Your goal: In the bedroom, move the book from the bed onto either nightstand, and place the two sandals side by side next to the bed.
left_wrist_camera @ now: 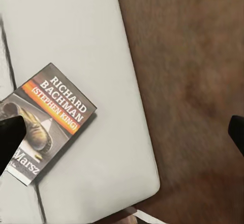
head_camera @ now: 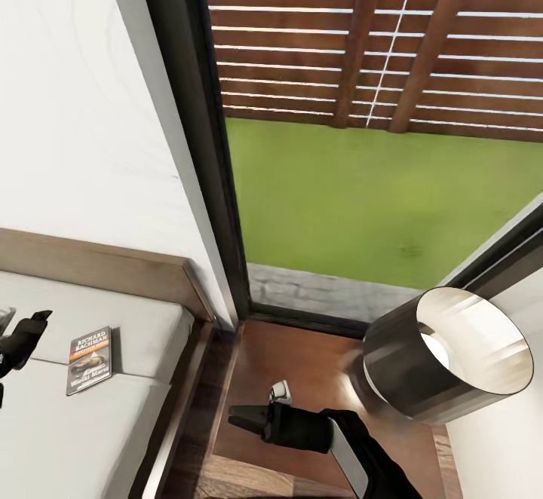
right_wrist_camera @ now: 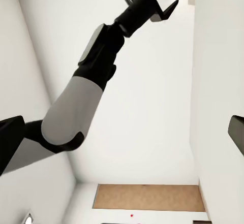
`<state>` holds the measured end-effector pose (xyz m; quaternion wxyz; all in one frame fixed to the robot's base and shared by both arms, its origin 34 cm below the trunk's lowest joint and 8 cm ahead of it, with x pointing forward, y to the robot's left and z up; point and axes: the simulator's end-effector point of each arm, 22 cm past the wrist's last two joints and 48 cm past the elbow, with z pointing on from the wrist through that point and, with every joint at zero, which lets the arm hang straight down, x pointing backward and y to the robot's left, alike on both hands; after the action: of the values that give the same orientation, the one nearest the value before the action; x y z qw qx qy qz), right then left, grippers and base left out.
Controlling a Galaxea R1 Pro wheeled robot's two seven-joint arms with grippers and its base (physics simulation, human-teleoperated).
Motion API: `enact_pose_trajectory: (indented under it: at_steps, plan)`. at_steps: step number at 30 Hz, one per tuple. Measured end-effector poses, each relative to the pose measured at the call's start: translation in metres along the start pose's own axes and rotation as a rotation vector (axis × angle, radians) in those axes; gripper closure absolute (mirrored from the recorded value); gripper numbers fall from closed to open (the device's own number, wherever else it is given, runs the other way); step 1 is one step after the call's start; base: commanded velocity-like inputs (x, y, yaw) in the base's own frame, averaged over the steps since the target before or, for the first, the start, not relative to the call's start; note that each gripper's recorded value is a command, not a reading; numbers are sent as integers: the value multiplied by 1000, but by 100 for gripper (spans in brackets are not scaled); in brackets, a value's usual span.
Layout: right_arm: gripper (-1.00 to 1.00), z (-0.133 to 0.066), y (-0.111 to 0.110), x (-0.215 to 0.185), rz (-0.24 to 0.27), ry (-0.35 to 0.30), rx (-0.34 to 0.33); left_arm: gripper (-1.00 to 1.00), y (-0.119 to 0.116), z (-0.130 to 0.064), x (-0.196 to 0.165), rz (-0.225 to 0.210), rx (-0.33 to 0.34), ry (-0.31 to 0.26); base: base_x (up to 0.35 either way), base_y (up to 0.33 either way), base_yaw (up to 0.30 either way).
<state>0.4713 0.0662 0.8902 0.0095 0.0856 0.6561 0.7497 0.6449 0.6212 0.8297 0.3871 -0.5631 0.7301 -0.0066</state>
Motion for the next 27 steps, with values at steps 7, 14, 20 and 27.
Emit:
enact_pose_trajectory:
  at_steps: [7,14,20,27]
  plan:
    - [-100,0,0,0,0,0,0,-100,-21,3,-12,-28,-25,-24,0,0,0]
    - [-100,0,0,0,0,0,-1,-100,-45,4,-29,-57,-39,-49,0,0,0]
    - [-100,0,0,0,0,0,-2,-100,-47,5,-28,-59,-40,-47,0,0,0]
    - [-100,0,0,0,0,0,-2,-100,-46,5,-25,-59,-43,-42,0,0,0]
